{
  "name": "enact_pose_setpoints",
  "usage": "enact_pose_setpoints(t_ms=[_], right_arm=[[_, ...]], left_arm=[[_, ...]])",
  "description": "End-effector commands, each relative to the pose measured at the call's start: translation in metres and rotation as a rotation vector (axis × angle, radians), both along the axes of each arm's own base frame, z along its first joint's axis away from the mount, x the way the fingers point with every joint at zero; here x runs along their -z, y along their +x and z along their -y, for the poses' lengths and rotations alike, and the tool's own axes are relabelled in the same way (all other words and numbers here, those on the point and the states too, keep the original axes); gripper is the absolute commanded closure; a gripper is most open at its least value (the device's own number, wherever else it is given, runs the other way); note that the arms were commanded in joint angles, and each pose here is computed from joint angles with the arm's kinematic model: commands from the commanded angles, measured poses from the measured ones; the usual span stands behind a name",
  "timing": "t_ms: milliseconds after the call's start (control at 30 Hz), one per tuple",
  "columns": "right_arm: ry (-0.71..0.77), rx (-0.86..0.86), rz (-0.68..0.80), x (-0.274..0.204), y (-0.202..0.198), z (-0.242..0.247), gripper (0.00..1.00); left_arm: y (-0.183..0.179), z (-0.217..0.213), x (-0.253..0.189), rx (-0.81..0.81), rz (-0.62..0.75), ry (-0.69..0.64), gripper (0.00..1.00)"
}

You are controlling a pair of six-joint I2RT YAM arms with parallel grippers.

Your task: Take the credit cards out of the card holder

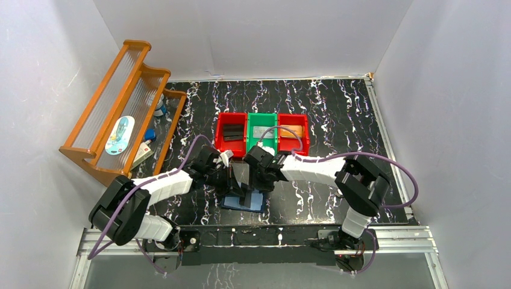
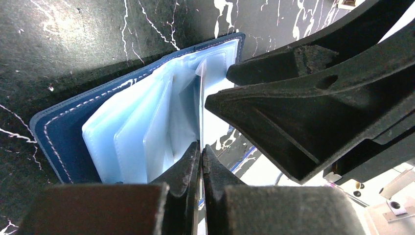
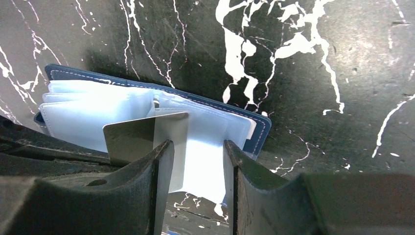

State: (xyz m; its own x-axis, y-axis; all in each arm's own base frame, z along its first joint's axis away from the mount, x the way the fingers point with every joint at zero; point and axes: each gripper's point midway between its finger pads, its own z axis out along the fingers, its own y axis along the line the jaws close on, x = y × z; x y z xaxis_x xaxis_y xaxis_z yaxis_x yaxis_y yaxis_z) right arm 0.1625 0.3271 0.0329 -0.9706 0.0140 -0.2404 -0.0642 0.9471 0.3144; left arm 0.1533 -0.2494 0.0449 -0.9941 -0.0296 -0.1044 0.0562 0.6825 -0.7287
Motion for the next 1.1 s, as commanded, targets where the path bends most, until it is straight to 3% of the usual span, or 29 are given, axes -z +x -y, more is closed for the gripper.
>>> enact_pose_setpoints(t_ms=[0,633,867,1067], right_arm=[[-0.067,0.005,0.027,-0.001,0.004,0.007,0.50],[-0.052,0.005,0.038,-0.005,0.005,0.006,0.53],[0.000,0.008,0.074,-0.018,0.008,0.003,0.52],[0.065,0.006,0.119,-0.034,0.013,-0.004,0.51]], left_arm=[[0.001,0.004,-0.016,0.013,0.033,-0.029,1.00],[0.008,-0.007,-0.021,0.017,0.078,0.056,1.00],[0.020,-0.014,-0.039,-0.033,0.163,0.088,1.00],[0.034,-0.035,-0.055,-0.091,0.265,0.203,1.00]])
